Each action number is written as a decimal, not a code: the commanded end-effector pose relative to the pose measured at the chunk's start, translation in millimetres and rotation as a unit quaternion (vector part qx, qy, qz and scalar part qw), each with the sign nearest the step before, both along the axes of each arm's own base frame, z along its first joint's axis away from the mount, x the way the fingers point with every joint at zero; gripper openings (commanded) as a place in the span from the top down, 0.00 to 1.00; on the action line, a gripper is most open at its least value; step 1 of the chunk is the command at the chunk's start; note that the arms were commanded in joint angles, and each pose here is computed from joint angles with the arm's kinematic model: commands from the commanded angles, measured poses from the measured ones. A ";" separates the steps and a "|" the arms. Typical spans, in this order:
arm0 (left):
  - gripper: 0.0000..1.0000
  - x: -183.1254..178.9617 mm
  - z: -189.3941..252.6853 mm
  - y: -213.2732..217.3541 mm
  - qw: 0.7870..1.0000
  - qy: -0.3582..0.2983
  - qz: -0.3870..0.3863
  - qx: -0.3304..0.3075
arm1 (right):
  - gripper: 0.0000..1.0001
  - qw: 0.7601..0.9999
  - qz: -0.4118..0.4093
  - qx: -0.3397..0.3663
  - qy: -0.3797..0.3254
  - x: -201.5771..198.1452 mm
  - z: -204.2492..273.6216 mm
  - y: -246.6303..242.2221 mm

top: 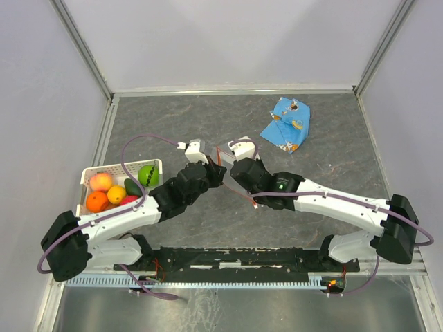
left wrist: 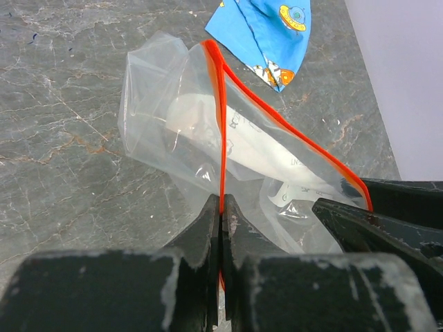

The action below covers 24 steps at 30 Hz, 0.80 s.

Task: Place the food in the zip-top bag and seal the zipper
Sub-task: Open the zipper of the food storage bag.

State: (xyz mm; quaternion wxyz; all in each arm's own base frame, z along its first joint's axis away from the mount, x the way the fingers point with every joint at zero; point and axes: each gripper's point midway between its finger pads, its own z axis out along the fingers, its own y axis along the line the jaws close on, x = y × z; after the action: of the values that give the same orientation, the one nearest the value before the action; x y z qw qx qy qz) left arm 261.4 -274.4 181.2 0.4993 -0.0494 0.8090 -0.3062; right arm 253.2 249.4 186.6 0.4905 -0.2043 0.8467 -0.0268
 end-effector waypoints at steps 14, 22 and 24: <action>0.97 -4.5 13.1 0.4 1.000 -0.002 -0.002 -0.024 | 0.81 0.998 -0.014 -0.028 -0.056 18.1 8.6 1.8; 0.97 -14.5 2.1 1.5 1.000 0.019 -0.019 -0.011 | 0.98 0.981 -0.094 -0.066 -0.154 32.4 57.8 -35.5; 0.97 -16.5 0.2 4.3 1.000 0.023 -0.018 -0.012 | 0.98 0.975 -0.118 -0.065 -0.174 35.1 68.0 -44.9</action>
State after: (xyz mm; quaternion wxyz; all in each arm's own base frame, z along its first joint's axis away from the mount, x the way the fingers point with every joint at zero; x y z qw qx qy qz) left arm 252.2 -272.3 175.1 0.4810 -0.0354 0.8215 -0.3041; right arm 279.9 232.2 208.4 0.5506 -0.1992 0.8006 -0.1274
